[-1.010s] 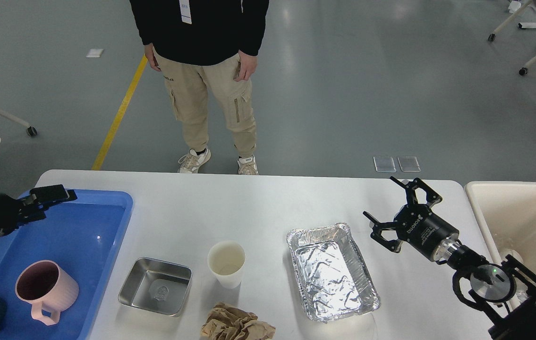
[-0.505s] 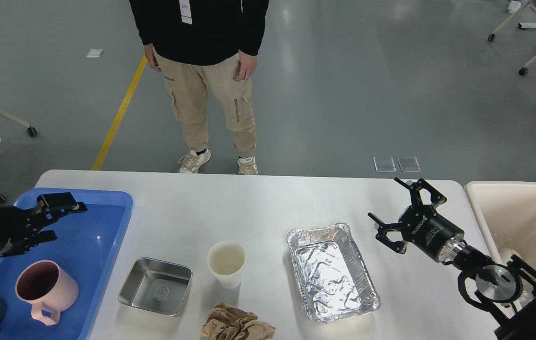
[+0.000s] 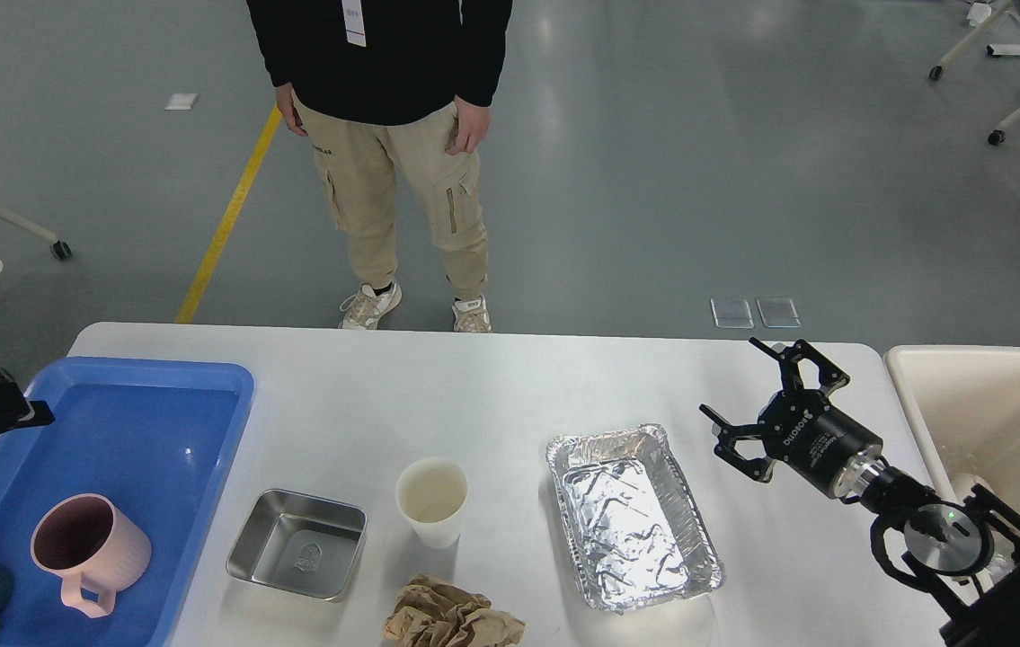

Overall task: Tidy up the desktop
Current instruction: 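Release the mug and lift the left gripper away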

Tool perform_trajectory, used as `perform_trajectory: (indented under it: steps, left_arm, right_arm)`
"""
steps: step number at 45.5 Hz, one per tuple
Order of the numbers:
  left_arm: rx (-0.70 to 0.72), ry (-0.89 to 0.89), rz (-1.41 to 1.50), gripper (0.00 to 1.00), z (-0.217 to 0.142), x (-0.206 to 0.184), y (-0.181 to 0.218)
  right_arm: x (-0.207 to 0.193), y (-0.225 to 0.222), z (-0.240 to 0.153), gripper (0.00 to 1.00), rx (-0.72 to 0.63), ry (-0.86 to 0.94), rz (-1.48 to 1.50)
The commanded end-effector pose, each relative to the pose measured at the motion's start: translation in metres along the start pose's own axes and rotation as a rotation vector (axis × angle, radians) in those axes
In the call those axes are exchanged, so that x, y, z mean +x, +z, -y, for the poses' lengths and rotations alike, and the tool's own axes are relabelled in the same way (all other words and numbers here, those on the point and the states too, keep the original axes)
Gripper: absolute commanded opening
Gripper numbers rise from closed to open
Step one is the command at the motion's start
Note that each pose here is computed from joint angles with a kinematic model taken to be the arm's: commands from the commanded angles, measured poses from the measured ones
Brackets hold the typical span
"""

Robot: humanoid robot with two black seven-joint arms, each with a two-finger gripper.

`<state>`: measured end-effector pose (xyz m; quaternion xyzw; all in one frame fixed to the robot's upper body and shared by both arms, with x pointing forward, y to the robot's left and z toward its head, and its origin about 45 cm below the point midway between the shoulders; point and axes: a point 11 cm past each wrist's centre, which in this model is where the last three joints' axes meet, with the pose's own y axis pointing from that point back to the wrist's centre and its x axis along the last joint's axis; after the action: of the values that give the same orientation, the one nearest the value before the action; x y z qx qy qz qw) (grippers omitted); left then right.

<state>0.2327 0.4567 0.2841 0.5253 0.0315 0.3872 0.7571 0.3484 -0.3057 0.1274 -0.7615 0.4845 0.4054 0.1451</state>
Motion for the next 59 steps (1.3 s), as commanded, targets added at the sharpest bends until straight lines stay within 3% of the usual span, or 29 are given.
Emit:
perform_trajectory:
  steps: [1,22,33,47,59]
  left_arm:
    - [0.002,0.017,-0.022,0.97,-0.016,0.001,-0.003]
    - [0.022,0.067,-0.06,0.97,-0.021,0.005,-0.012]
    - [-0.037,0.073,-0.046,0.97,-0.011,0.009,0.006]
    - [-0.019,0.06,-0.062,0.97,0.032,0.011,-0.006]
    - [-0.03,0.009,0.501,0.97,0.078,-0.006,0.009]
  right_arm:
    - [0.001,-0.002,-0.001,1.0,0.0,0.002,-0.004]
    - [-0.007,0.004,0.004,1.0,-0.005,-0.023,0.006]
    - [-0.008,0.004,0.005,1.0,-0.005,-0.026,0.006]
    - [-0.01,0.006,0.005,1.0,-0.006,-0.03,0.006]
    - [-0.008,0.005,0.003,1.0,-0.004,-0.025,0.005]
